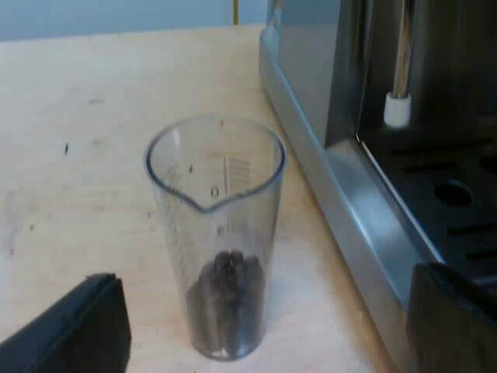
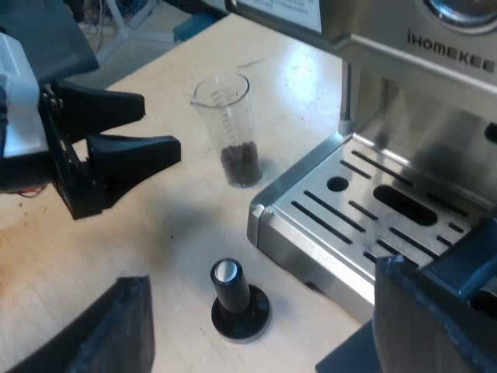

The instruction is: Pour the beans into the coffee machine

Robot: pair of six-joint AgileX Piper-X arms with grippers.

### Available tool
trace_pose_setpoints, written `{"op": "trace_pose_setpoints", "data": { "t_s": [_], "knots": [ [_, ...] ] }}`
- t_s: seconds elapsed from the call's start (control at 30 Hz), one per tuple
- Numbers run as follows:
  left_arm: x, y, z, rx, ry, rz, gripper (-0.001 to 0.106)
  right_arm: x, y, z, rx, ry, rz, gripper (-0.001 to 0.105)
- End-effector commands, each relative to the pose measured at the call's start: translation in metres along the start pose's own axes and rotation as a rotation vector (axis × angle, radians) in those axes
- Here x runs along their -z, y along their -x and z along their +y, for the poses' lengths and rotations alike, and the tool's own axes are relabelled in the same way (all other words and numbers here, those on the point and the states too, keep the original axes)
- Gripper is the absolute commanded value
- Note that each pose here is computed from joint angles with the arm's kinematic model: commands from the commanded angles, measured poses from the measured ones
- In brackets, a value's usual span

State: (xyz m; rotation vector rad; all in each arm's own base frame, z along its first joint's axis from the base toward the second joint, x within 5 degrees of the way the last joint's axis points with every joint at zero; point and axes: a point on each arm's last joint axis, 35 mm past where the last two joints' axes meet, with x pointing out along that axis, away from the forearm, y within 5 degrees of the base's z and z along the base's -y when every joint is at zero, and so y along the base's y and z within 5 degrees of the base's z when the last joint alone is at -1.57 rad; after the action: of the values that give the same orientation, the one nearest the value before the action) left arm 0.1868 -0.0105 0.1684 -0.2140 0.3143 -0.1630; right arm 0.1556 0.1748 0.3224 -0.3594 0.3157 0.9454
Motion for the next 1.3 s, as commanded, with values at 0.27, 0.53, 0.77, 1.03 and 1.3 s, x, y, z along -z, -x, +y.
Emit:
{"op": "trace_pose_setpoints", "data": {
  "t_s": [0.27,0.53,0.77,1.03,1.3],
  "knots": [
    [0.008,-0.016,0.004,-0.011,0.007,-0.008,0.075,-0.008,0.002,-0.001,0.011,0.011,-0.059,0.062],
    [0.016,-0.035,0.009,-0.014,0.009,0.006,0.075,-0.008,0.002,-0.001,0.011,0.008,-0.059,0.062],
    [0.017,-0.060,0.013,-0.016,0.011,0.016,0.075,-0.008,0.002,-0.001,0.010,-0.013,-0.059,0.062],
    [0.018,-0.082,0.017,-0.014,0.011,0.006,0.075,-0.008,0.002,-0.001,0.010,-0.013,-0.059,0.062],
    [0.014,-0.094,0.019,-0.013,0.010,-0.001,0.075,-0.008,0.002,-0.001,0.010,-0.013,-0.059,0.062]
  ]
}}
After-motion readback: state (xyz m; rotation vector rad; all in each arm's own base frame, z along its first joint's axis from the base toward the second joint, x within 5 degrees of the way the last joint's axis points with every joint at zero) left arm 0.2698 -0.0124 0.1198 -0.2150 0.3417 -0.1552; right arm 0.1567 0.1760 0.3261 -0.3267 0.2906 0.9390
